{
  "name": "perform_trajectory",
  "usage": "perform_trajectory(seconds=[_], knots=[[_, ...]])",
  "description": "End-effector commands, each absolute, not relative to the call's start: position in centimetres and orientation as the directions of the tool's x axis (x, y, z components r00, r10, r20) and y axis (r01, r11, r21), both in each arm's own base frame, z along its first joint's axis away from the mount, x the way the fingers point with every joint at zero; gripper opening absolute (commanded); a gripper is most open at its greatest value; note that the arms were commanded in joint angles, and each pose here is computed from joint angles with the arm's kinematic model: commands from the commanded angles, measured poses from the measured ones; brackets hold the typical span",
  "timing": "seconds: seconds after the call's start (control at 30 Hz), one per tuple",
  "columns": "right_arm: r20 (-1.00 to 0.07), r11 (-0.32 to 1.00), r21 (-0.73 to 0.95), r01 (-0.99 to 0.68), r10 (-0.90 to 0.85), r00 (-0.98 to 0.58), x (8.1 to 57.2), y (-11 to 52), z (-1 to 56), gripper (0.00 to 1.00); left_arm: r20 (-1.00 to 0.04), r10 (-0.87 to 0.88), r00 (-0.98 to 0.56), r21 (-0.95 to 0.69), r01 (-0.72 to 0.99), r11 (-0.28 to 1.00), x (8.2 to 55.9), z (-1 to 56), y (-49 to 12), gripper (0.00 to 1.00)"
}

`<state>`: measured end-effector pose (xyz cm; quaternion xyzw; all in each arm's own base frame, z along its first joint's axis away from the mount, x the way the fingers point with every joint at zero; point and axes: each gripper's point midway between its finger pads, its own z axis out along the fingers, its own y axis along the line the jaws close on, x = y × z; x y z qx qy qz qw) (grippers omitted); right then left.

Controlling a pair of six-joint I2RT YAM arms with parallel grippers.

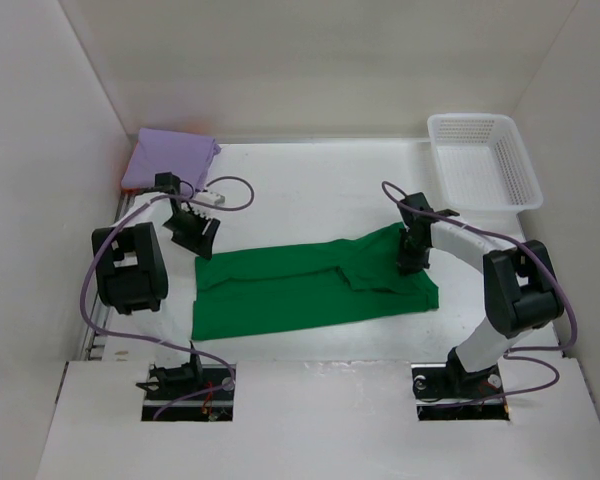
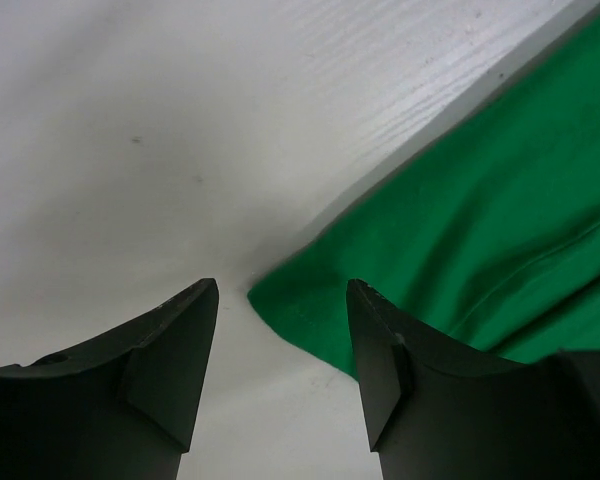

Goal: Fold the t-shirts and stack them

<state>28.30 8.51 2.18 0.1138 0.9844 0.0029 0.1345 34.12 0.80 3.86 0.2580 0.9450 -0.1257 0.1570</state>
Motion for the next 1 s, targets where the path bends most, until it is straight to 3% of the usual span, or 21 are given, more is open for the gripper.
perform_trajectory(seconds=[0.0,0.13,0.23,0.3,0.37,0.5,0.77,0.97], knots=[[-0.308,0.974,0.051,0.219,0.224,-0.925,28.7,8.7,3.3,0.19,-0.312,0.506,-0.804,-0.188,0.574,0.797,32.4,2.2,0.0,0.53],[-0.311,0.975,0.052,0.218,0.223,-0.924,28.7,8.7,3.3,0.19,-0.263,0.521,-0.812,-0.220,0.577,0.787,31.2,1.0,-0.3,0.50],[-0.313,0.975,0.054,0.218,0.223,-0.923,28.7,8.7,3.4,0.20,-0.215,0.540,-0.814,-0.216,0.579,0.786,30.6,0.1,0.0,0.41],[-0.315,0.975,0.053,0.218,0.223,-0.922,28.8,8.7,3.4,0.20,-0.182,0.544,-0.819,-0.183,0.572,0.799,30.9,-0.5,0.5,0.18],[-0.312,0.974,0.048,0.220,0.224,-0.923,28.8,8.6,3.3,0.19,-0.173,0.527,-0.832,-0.140,0.551,0.823,31.7,-0.8,1.2,0.07],[-0.298,0.974,0.021,0.227,0.223,-0.928,28.6,8.1,2.7,0.17,-0.224,0.456,-0.861,0.006,0.467,0.884,34.8,0.3,3.6,0.02],[-0.303,0.981,-0.015,0.196,0.182,-0.935,28.9,8.4,2.7,0.16,-0.275,0.432,-0.859,0.143,0.408,0.902,37.6,2.3,6.2,0.08],[-0.421,0.998,0.032,0.053,0.061,-0.905,30.4,12.1,6.4,0.16,-0.296,0.455,-0.840,0.171,0.423,0.890,38.4,3.2,5.8,0.36]])
